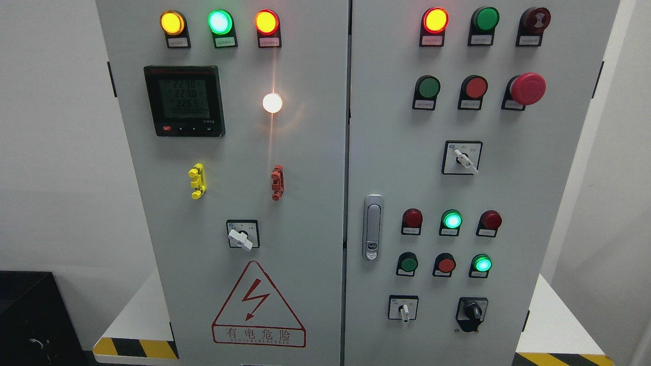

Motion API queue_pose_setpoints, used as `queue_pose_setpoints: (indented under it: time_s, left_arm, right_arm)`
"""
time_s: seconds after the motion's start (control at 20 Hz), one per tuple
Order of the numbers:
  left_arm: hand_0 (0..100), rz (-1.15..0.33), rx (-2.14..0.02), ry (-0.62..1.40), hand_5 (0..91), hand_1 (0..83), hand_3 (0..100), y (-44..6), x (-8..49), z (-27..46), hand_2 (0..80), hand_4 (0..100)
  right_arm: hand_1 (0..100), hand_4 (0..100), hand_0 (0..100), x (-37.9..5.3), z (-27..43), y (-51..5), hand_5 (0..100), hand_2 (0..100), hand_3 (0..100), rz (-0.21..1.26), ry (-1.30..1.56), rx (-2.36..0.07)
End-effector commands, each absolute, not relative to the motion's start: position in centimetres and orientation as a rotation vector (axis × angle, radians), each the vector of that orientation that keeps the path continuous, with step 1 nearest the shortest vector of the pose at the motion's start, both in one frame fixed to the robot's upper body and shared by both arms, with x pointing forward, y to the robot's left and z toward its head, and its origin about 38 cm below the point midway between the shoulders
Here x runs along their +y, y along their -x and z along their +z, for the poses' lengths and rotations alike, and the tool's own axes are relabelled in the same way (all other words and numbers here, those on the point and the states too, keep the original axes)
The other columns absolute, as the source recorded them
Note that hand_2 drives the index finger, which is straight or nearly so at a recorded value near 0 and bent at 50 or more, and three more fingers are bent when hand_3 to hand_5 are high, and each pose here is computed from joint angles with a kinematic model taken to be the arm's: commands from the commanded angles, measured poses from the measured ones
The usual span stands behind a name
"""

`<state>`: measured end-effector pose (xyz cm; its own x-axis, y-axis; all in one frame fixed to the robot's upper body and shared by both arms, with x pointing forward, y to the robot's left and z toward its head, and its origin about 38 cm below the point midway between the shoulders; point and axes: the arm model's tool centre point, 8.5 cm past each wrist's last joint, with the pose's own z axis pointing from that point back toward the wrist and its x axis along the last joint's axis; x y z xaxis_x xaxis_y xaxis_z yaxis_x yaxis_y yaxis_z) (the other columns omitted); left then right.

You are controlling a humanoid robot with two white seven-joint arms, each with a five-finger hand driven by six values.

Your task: Flip black knob to close circuit

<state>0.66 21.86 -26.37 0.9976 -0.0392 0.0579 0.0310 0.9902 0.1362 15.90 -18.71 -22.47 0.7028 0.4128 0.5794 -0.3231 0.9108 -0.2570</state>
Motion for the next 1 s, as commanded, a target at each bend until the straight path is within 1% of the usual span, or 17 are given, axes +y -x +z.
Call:
queue_pose_setpoints:
  time_s: [0.0, 0.05, 0.1, 0.15, 0.25, 0.3, 0.4, 0.6, 0.65, 0.7, 0.75, 0.85, 0.9, 0.95]
  left_arm:
    - [12, -0.034, -0.067, -0.131, 0.0, 55.6, 0, -0.2, 21.7, -26.4, 0.0, 0]
    - [12, -0.032, -0.066, -0.131, 0.0, 55.6, 0, -0.2, 21.7, -26.4, 0.0, 0]
    - [12, -0.032, -0.067, -0.131, 0.0, 55.6, 0, -0.2, 21.7, -26.4, 0.0, 0]
    - [12, -0.032, -0.067, -0.131, 0.0, 55.6, 0, -0.2, 21.7, -26.4, 0.0, 0]
    - [12, -0.032, -0.066, -0.131, 0.0, 55.6, 0, -0.2, 21.7, -26.4, 0.0, 0]
    - [12, -0.032, -0.067, -0.131, 0.0, 55.6, 0, -0.2, 21.7, -26.4, 0.0, 0]
    - [12, -0.032, -0.067, -0.131, 0.0, 55.6, 0, -0.2, 21.7, -26.4, 0.0, 0]
    - [12, -0.032, -0.067, -0.131, 0.0, 55.6, 0, -0.2, 21.7, -26.4, 0.0, 0]
    - [12, -0.032, -0.067, -0.131, 0.0, 55.6, 0, -0.2, 21.7, -26.4, 0.0, 0]
    - [12, -0.032, -0.066, -0.131, 0.0, 55.6, 0, -0.2, 21.7, -26.4, 0.0, 0]
    - [12, -0.034, -0.066, -0.131, 0.0, 55.6, 0, -0.2, 21.7, -26.4, 0.0, 0]
    - [12, -0.032, -0.067, -0.131, 0.0, 55.6, 0, -0.2, 21.7, -26.4, 0.0, 0]
    - [12, -0.032, -0.067, -0.131, 0.0, 55.6, 0, -0.2, 21.7, -26.4, 0.0, 0]
    - [12, -0.032, -0.067, -0.131, 0.0, 55.6, 0, -0.2, 21.7, -26.4, 0.0, 0]
  right_arm:
    - [13, 33, 0, -18.1, -17.9, -22.1, 20, 23, 41, 0.515, 0.245, -0.919]
    - [13, 34, 0, -18.2, -17.5, -22.5, 21, 23, 42, 0.522, 0.266, -0.937]
    - [14, 38, 0, -18.3, -17.0, -22.9, 27, 25, 47, 0.526, 0.288, -0.957]
    - [14, 40, 0, -18.4, -16.4, -23.5, 29, 26, 49, 0.532, 0.314, -0.981]
    - [14, 52, 0, -18.7, -15.1, -24.6, 44, 35, 60, 0.548, 0.380, -1.028]
    - [14, 53, 0, -18.9, -14.6, -24.7, 46, 36, 61, 0.557, 0.410, -1.042]
    - [14, 58, 0, -18.9, -13.3, -25.6, 53, 43, 67, 0.571, 0.443, -1.078]
    - [14, 64, 0, -19.2, -12.0, -26.3, 61, 50, 73, 0.591, 0.487, -1.117]
    - [14, 65, 0, -19.3, -11.6, -26.6, 64, 53, 74, 0.590, 0.500, -1.124]
    - [14, 68, 0, -19.5, -11.3, -26.8, 69, 56, 77, 0.590, 0.524, -1.131]
    - [15, 69, 0, -19.7, -11.1, -26.9, 71, 57, 77, 0.602, 0.546, -1.139]
    - [17, 78, 0, -20.4, -10.4, -27.4, 90, 64, 85, 0.624, 0.599, -1.154]
    - [17, 79, 0, -20.5, -9.9, -27.7, 92, 65, 85, 0.633, 0.616, -1.166]
    - [17, 81, 0, -20.6, -9.4, -28.0, 95, 66, 88, 0.634, 0.629, -1.177]
